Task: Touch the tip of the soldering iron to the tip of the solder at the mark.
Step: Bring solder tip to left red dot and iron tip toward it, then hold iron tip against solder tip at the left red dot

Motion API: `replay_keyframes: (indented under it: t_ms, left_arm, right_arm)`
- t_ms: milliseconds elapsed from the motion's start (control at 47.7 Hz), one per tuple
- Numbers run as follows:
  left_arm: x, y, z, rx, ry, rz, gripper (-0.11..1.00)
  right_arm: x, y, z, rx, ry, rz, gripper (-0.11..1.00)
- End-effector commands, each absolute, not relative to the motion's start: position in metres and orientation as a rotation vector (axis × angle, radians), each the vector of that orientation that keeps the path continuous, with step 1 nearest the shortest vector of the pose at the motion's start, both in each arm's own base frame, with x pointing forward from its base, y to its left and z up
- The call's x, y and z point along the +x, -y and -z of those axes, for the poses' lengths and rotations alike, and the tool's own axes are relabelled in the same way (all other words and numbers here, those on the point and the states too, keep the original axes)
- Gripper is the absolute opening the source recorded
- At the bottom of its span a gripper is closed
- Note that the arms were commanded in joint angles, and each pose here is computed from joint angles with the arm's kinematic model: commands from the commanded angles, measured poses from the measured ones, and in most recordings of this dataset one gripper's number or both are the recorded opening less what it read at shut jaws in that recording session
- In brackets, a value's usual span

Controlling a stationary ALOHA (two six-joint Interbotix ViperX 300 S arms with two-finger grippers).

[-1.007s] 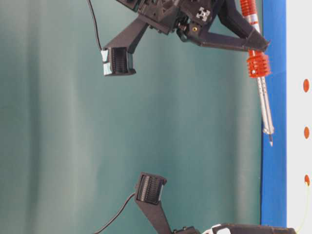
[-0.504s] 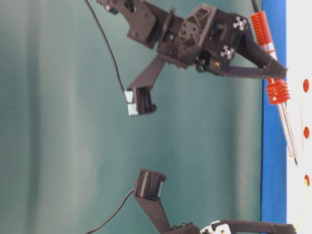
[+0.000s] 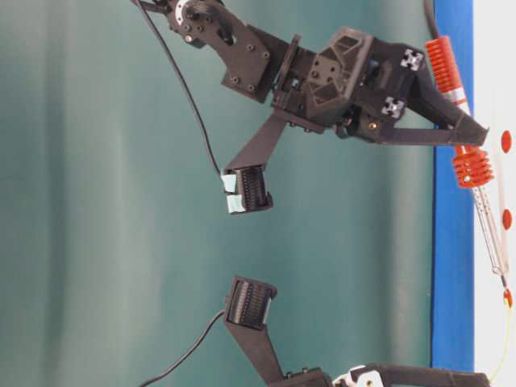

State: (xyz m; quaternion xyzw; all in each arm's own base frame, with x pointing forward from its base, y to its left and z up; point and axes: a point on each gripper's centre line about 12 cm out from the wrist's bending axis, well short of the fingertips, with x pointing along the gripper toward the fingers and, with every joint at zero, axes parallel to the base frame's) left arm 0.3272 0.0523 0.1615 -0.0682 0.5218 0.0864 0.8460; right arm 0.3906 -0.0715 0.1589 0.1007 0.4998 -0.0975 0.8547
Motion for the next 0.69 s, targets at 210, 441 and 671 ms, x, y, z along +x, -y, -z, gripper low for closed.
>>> replay_keyframes:
  t_ms: [210,441,671]
  left_arm:
    - [0.3328,-0.0537,-0.1709,-0.141,-1.068,-0.183,0.03]
    - [0.3319,-0.0534,-0.1709,-0.143,-1.075,-0.183,0.03]
    - [0.3320,-0.0535,-0.1704,-0.143,-1.076,-0.183,0.03]
  right_arm:
    - [0.3997,0.0729,-0.1722,0.201,-1.009,0.202,0.06]
    - [0.4001,0.0730,-0.1726,0.202,-1.007,0.203,0.06]
    - [0.4001,0.0730,-0.1726,0.201,-1.007,0.202,0.06]
